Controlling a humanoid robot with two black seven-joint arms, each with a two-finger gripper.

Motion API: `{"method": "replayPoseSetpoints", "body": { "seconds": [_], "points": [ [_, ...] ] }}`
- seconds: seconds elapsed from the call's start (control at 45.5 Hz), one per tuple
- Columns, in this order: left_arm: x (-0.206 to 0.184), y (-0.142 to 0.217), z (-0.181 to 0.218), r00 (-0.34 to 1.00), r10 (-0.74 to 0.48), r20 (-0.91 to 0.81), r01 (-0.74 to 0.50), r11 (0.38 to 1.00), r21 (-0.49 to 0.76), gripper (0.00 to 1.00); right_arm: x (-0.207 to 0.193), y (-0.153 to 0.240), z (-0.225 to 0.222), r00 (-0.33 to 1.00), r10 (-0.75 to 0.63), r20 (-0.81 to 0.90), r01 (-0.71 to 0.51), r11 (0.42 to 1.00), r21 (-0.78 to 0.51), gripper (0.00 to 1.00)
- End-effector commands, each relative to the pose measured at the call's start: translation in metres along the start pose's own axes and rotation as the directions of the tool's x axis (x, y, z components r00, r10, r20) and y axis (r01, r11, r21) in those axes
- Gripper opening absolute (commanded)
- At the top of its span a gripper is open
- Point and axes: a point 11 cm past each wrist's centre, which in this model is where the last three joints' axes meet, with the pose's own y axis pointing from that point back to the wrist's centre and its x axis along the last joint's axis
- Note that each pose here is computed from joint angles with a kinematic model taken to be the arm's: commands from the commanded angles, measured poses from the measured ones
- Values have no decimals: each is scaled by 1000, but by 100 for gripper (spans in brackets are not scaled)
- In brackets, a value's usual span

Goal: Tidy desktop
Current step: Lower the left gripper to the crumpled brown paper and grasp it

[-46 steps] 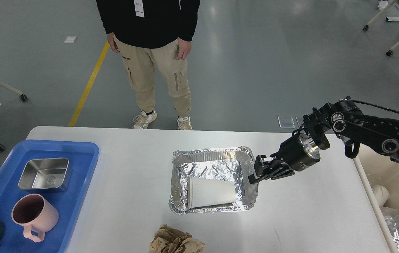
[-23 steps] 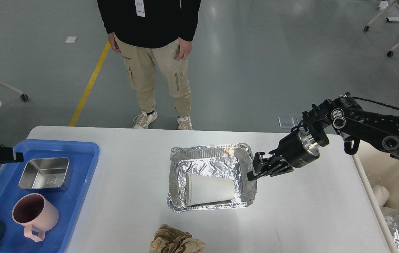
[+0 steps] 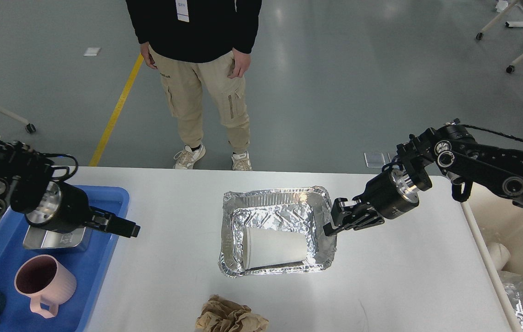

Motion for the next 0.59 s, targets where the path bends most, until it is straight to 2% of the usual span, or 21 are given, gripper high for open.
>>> {"method": "replayPoseSetpoints", "body": {
  "seconds": [0.0,0.242,0.285,0.571],
  "points": [
    [1,-36,33,993,-35,111,37,999,-19,97,1,1,-1,1000,3,-2,-3,1000,1,0],
    [-25,-85,84,967,-120,227,141,987,-79,97,2,2,-1,1000,8,-3,-8,1000,1,0],
    [-30,-96,103,954,-137,268,170,980,-103,97,2,2,-2,1000,8,-4,-8,1000,1,0],
    [-41,-117,147,926,-134,353,201,967,-158,97,2,3,-2,1000,11,-4,-11,1000,3,0]
  ]
}}
